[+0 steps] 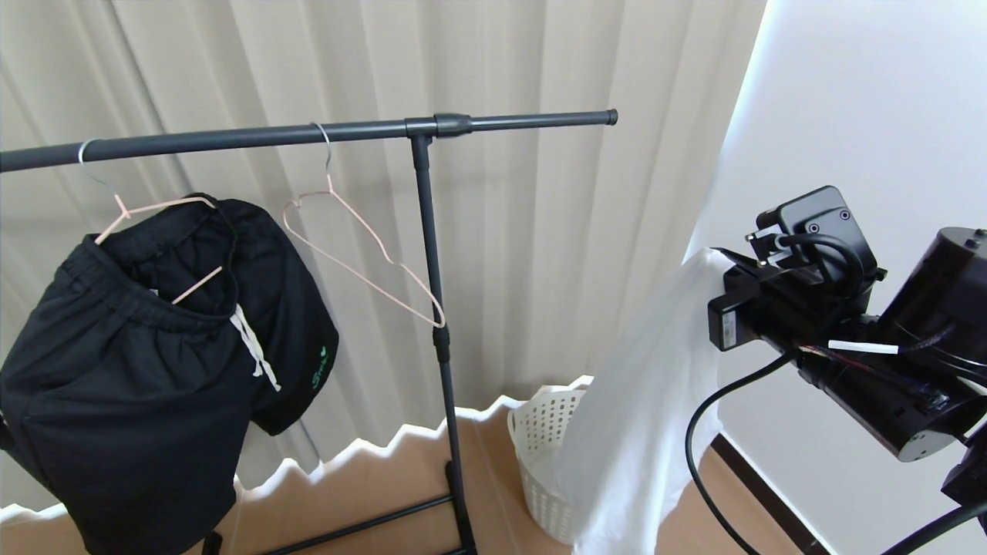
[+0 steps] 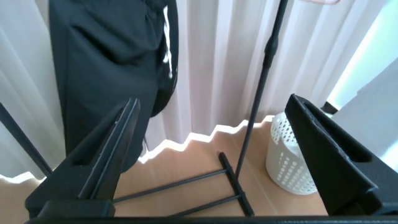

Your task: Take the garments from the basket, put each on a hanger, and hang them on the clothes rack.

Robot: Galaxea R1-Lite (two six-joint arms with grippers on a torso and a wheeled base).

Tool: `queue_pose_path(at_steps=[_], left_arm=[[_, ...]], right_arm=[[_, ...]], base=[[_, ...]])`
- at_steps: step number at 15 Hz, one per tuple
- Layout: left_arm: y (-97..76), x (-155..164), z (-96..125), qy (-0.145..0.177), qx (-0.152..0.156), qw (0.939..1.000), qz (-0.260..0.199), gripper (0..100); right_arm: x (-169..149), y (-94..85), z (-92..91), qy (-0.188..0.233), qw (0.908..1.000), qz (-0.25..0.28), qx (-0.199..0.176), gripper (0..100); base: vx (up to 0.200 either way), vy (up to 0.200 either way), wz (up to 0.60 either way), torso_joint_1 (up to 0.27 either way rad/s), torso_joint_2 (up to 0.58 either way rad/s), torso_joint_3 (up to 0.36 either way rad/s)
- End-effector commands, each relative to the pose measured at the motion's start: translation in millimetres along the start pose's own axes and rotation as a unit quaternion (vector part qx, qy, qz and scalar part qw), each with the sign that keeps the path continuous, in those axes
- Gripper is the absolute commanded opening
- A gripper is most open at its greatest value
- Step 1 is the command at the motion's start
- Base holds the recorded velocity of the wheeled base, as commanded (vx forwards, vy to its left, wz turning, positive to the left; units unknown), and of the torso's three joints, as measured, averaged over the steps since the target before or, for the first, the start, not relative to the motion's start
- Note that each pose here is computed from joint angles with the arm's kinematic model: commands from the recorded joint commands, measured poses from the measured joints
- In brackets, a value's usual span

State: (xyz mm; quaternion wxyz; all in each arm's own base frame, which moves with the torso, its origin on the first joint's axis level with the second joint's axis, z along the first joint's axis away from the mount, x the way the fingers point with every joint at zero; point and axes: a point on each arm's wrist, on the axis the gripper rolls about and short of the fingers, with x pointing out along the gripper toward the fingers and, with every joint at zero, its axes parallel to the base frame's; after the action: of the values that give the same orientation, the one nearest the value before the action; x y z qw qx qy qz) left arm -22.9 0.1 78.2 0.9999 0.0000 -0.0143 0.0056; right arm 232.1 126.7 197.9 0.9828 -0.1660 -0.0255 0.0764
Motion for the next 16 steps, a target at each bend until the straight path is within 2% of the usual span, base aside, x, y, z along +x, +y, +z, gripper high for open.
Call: queue_pose_path(at_steps=[1, 7, 16], left_arm=[[0.0, 0.1, 0.2, 0.0, 0.0, 1.0, 0.0, 100], [0.0, 0.1, 0.2, 0.0, 0.0, 1.0, 0.001, 100], [0.0, 0.1, 0.2, 0.0, 0.001, 1.0, 0.0, 100]], right_arm=[[0.0, 0.5, -1.2, 0.002, 1.0, 0.001, -0.001, 0], [0.3, 0.7, -1.5, 0.003, 1.0, 0.001, -0.001, 0], [-5.0, 0.0, -5.4, 0.008, 0.9999, 0.005, -0.005, 0]], base=[[0.0, 0.0, 0.0, 0.237, -0.58, -0.222], [0.0, 0.0, 0.0, 0.224, -0.52, -0.279], [0.0, 0.0, 0.0, 0.155, -0.34, -0.188]])
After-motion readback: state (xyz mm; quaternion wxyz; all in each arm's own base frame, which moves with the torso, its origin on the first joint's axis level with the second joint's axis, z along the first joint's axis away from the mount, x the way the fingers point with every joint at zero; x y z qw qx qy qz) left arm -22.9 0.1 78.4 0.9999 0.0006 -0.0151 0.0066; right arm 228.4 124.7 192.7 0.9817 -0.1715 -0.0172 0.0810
